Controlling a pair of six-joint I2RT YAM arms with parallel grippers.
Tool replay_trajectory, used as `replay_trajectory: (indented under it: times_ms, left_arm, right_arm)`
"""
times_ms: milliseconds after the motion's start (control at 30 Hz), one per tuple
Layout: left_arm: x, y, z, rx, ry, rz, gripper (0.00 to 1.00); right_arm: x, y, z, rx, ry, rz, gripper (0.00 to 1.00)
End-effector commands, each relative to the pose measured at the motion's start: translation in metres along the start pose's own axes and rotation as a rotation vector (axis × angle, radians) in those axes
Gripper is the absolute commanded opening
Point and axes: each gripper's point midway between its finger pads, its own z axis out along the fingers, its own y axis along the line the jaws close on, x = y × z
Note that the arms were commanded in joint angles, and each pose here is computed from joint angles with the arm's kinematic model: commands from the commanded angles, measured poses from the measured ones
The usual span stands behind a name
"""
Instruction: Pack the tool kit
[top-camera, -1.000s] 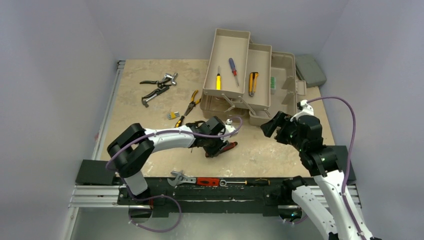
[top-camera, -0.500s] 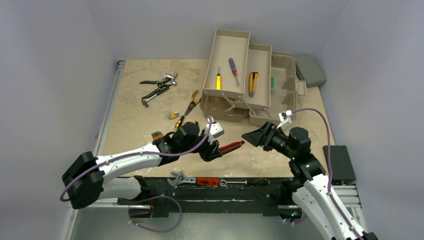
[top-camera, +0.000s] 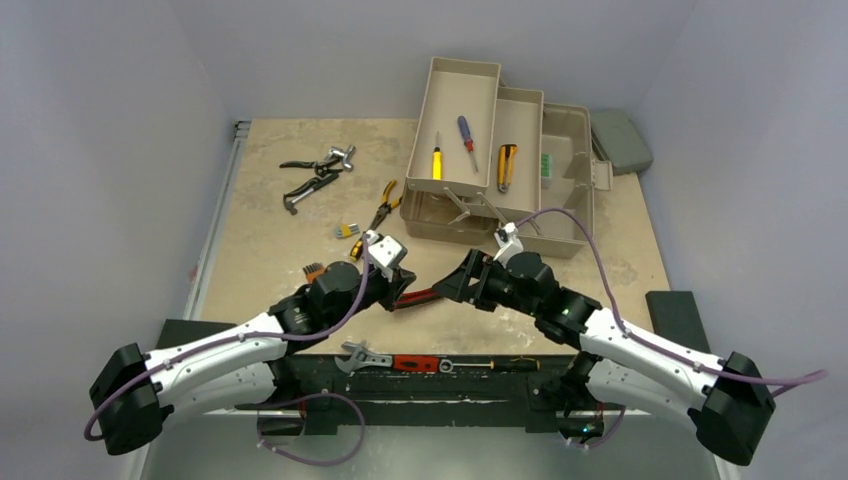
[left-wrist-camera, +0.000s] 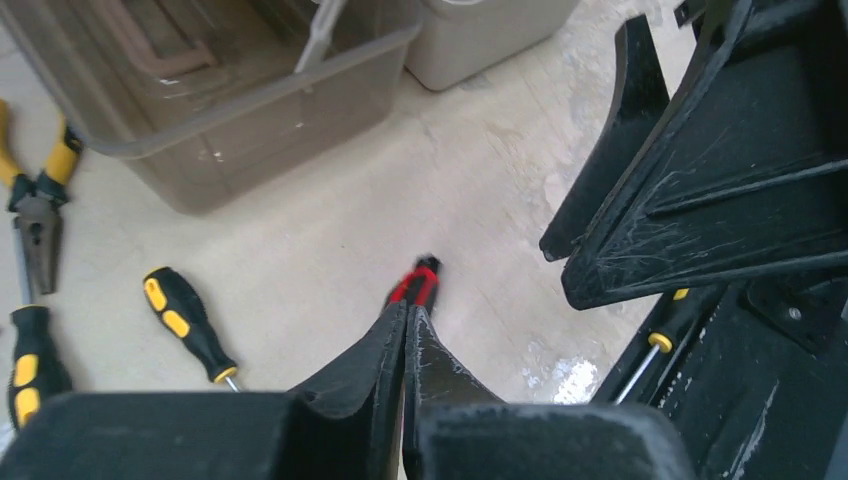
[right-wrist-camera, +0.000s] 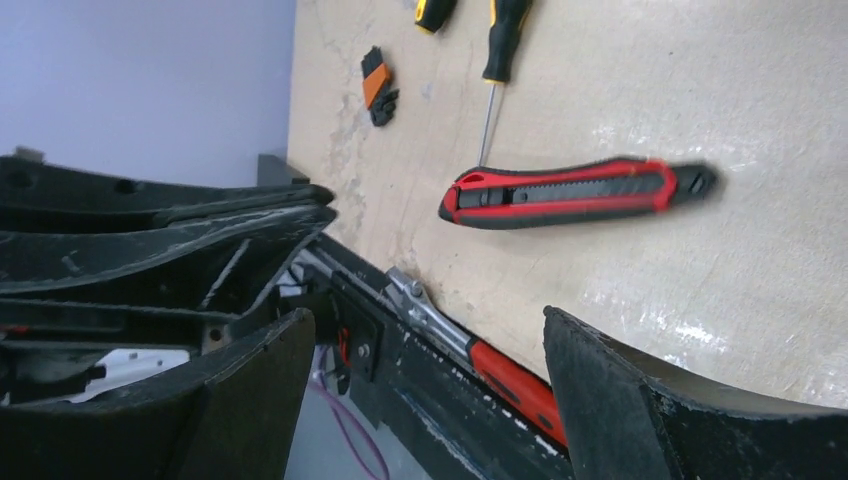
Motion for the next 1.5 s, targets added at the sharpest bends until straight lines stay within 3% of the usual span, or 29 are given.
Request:
replay_trajectory:
  times_ms: [0,100,133,267,333,667,900,1133,1200,1333,1467]
  left_arm:
    - [-0.018,0.02,-0.009,-0.108,-0.098,0.005,0.0]
    - [-0.008,0.012,-0.003,-0.058,-0.036,0.037,0.0]
    - [-0.004,0.009,0.001,-0.045,0.013,0.051,0.06]
    - [0.029,-0.006,0.013,0.042,0.238,0.082,0.57]
    - [0.039,-0.014,0.018,0.09,0.291,0.086,0.67]
    - [0.086,-0.002,0.03,0.071,0.57,0.169,0.8]
    - [0.112,0.018,0.052,-0.015,0.741,0.235,0.79]
    - [0.138,0.021,0.059,0.005,0.896,0.266,0.75]
    - [0.146,0.018,0.057,0.021,0.935,0.254,0.65]
    - [0.155,0.015,0.056,0.032,0.985,0.23,0.27]
    - [0.157,0.01,0.059,0.056,1.011,0.216,0.0]
  right_arm:
    - [-0.04,0.025,0.004,-0.007,-0.193,0.073,0.83]
    - [-0.047,0.014,0.001,0.079,-0.226,0.075,0.85]
    - [-0.051,0.011,-0.004,0.106,-0.246,0.074,0.85]
    - [-0.064,-0.003,-0.03,0.185,-0.332,0.066,0.89]
    - [-0.066,-0.002,-0.042,0.18,-0.347,0.056,0.9]
    - [-0.072,0.002,-0.085,0.115,-0.421,0.007,0.93]
    - [-0.076,0.009,-0.102,0.094,-0.438,-0.03,0.94]
    - [-0.081,0.013,-0.12,0.082,-0.47,-0.038,0.94]
    - [-0.083,0.013,-0.125,0.084,-0.483,-0.037,0.94]
    - [-0.084,0.013,-0.132,0.076,-0.501,-0.032,0.93]
    - [-0.084,0.011,-0.134,0.082,-0.503,-0.024,0.93]
